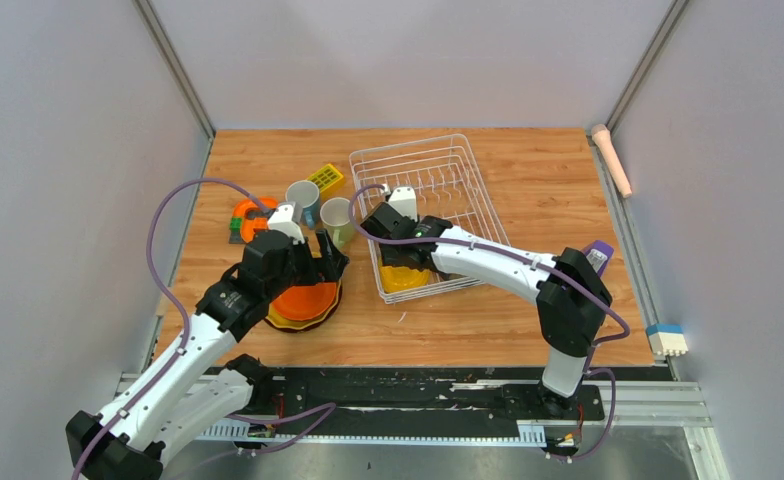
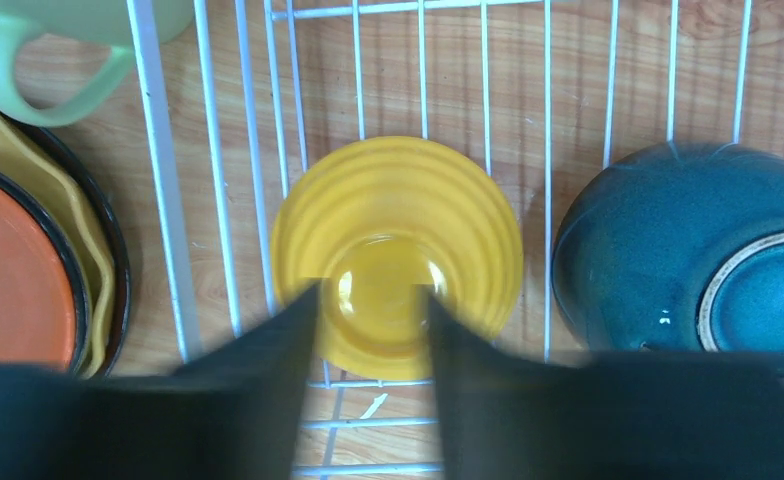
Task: Unload the mixed dishes from the dish rack
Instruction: Pick up the bowl from the dish rack.
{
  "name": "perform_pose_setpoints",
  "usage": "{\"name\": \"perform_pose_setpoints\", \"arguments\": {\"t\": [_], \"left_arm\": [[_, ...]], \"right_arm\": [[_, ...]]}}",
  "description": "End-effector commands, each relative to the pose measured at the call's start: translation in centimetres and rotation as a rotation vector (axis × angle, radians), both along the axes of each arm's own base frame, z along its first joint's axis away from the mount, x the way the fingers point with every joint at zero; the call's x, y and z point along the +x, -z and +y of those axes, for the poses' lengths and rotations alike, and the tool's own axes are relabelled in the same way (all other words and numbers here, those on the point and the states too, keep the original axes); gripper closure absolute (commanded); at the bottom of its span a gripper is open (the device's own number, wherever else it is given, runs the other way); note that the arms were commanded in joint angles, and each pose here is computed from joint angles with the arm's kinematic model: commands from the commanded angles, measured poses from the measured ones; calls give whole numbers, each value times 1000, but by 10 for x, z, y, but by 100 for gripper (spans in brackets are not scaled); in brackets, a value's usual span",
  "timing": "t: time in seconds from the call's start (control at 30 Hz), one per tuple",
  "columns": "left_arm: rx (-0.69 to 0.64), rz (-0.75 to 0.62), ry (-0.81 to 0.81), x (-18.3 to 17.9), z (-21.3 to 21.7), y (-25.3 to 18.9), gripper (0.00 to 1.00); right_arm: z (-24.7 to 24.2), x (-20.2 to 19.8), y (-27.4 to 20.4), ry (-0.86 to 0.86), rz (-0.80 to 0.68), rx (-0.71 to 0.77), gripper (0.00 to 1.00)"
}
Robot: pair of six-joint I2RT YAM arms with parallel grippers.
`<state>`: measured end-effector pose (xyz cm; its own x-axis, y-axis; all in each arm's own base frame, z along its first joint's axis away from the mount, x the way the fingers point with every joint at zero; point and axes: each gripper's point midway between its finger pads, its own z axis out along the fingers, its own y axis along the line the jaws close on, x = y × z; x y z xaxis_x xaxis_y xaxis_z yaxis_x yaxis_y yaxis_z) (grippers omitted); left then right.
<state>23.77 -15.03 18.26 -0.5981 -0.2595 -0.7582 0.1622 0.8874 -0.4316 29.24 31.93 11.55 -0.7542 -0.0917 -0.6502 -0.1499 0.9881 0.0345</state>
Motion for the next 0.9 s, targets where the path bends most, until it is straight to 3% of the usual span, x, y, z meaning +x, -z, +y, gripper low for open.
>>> {"name": "perform_pose_setpoints", "arguments": {"t": [0.0,0.13,0.27,0.37,0.57,0.87], "left_arm": [[-17,-37,-18,4,2,-10,0],[-18,-37,-17,4,2,-10,0],[-23,-36,-11,3,0,-10,0],[-26,-34,-8,3,-1,-10,0],[-20,-32,-8,1,1,-10,0],[-27,-46,-8,-1,2,-14,0]], "right_arm": [[7,14,-31,11,-96,26,82],[-1,13,-28,33,-93,-8,79],[6,3,-20,3,-34,23,52],[12,-3,-12,-30,8,32,38],[9,-7,4,-39,50,11,30],[-20,-5,17,34,73,-39,26]]}}
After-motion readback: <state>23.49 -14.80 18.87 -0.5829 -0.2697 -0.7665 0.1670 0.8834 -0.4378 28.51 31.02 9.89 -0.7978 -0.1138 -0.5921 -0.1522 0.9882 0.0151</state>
